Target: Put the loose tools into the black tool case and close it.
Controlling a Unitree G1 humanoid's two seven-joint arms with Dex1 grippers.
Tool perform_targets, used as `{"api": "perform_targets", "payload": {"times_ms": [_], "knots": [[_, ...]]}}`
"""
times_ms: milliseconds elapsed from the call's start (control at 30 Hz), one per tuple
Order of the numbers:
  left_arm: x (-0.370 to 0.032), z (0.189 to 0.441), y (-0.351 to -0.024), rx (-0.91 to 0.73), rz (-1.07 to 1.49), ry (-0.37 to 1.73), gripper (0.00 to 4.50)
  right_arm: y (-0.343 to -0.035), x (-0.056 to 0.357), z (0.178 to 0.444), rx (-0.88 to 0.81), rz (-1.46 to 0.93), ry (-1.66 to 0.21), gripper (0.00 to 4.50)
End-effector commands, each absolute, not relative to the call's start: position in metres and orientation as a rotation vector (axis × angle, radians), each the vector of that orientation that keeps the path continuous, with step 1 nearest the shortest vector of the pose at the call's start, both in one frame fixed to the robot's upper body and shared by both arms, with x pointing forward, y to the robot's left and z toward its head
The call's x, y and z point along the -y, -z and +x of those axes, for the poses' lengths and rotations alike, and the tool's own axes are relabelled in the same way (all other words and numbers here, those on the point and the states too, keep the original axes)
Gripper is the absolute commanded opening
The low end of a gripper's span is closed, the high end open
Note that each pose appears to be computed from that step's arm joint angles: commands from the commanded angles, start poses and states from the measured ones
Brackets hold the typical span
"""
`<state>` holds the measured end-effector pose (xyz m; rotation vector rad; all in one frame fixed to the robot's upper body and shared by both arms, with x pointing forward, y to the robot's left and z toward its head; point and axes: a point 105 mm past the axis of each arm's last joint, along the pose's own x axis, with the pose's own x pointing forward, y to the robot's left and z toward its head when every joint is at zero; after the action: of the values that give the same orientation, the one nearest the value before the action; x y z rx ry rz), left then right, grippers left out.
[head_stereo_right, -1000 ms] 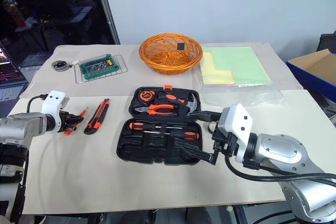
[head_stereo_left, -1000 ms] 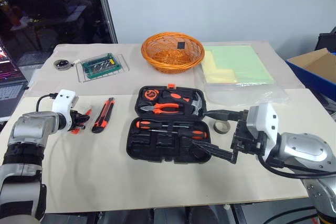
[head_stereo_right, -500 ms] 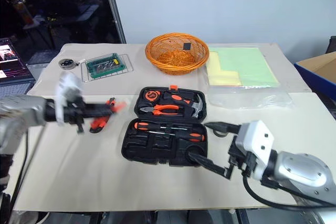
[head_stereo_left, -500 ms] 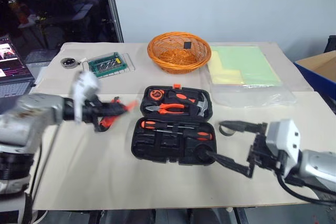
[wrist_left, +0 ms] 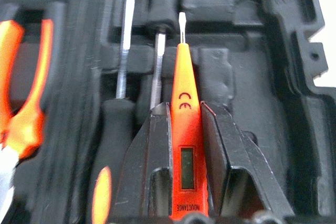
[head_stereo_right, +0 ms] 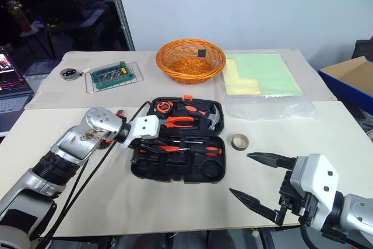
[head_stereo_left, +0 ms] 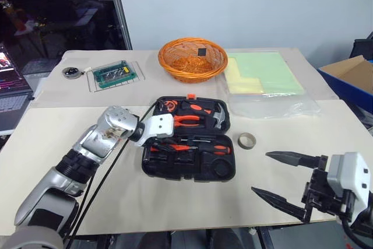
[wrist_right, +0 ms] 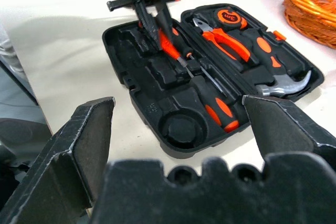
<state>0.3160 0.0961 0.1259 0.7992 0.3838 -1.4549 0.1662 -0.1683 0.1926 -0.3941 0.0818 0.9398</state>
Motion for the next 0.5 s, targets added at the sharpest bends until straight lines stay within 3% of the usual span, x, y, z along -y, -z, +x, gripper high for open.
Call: {"api": "perform_targets", "payload": {"times_ms": [33, 500], "knots": [[-0.094, 0.315, -0.128, -0.389, 0.843, 1.47, 0.37, -0.2, 0.162, 0.162, -0.041, -0.424, -0.953, 4.5], [-0.098, 0.312, -0.113, -0.471, 0.844, 1.43, 0.37, -0.2, 0.155, 0.165, -0.023, -0.415, -0.96, 4.5]]}}
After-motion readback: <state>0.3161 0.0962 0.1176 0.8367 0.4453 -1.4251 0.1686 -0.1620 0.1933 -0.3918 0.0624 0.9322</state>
